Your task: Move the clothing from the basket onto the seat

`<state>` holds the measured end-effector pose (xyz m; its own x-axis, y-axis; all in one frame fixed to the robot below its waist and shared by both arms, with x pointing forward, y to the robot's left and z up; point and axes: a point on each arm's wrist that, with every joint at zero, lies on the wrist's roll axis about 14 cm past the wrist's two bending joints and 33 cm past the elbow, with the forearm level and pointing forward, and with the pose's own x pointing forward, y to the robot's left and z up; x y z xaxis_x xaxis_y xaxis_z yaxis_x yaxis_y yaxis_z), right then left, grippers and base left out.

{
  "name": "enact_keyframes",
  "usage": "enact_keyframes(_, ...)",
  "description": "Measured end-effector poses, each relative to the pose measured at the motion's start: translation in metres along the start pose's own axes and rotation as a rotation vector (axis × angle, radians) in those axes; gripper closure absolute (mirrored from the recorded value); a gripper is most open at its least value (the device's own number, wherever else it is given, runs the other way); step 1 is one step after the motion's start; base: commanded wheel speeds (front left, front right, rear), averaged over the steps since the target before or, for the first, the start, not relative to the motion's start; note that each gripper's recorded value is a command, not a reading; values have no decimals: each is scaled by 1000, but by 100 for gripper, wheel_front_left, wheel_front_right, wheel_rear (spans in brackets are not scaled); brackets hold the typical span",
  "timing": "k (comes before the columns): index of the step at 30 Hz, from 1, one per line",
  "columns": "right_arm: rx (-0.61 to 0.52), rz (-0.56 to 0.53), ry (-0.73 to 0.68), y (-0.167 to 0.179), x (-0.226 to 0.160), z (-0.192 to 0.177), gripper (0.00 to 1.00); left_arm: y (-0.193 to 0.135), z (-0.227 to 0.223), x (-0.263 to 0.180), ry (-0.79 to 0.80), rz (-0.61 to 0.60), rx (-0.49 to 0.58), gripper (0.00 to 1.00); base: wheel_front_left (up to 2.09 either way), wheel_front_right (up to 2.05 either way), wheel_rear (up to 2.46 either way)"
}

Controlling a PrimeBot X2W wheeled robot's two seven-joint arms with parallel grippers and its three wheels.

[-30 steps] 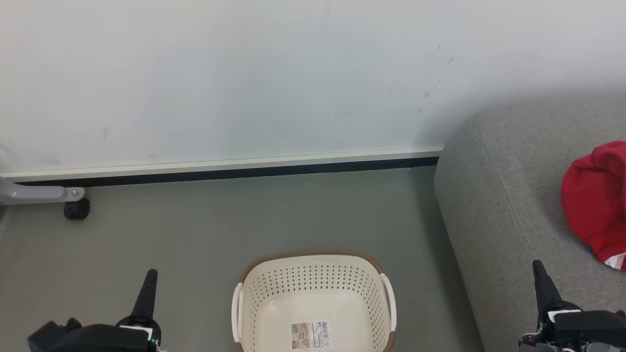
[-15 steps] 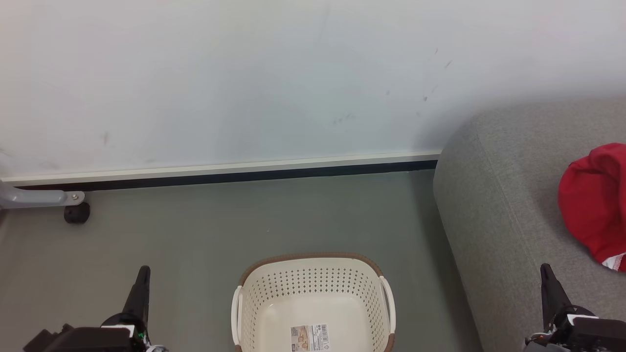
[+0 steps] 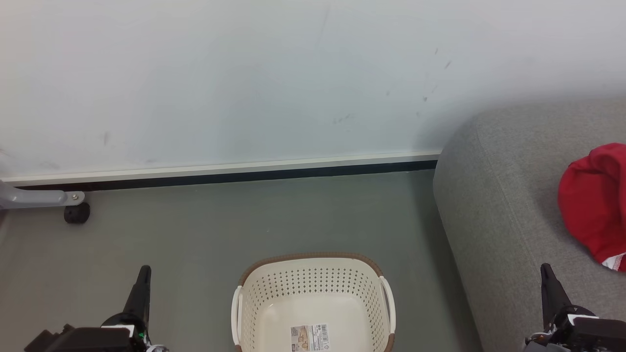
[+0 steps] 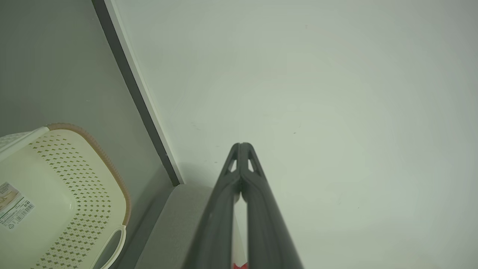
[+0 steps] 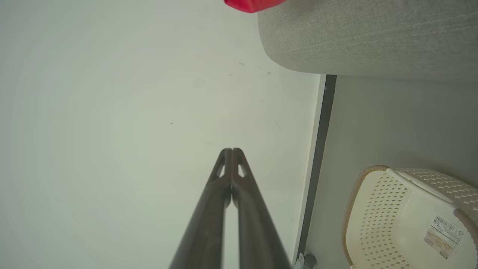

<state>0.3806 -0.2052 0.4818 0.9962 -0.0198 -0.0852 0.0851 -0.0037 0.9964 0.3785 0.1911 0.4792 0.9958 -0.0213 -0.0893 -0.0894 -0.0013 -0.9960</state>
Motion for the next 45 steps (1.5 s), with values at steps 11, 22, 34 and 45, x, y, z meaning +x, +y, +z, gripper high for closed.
enact_keyframes(11, 0, 0, 0, 0, 0, 0, 100, 0, 0, 0, 0, 0, 0, 100, 0, 0, 0)
enact_keyframes(22, 0, 0, 0, 0, 0, 0, 100, 0, 0, 0, 0, 0, -1, 100, 0, 0, 0)
enact_keyframes(34, 0, 0, 0, 0, 0, 0, 100, 0, 0, 0, 0, 0, -1, 100, 0, 0, 0)
enact_keyframes(45, 0, 1, 0, 0, 0, 0, 100, 0, 0, 0, 0, 0, -1, 100, 0, 0, 0)
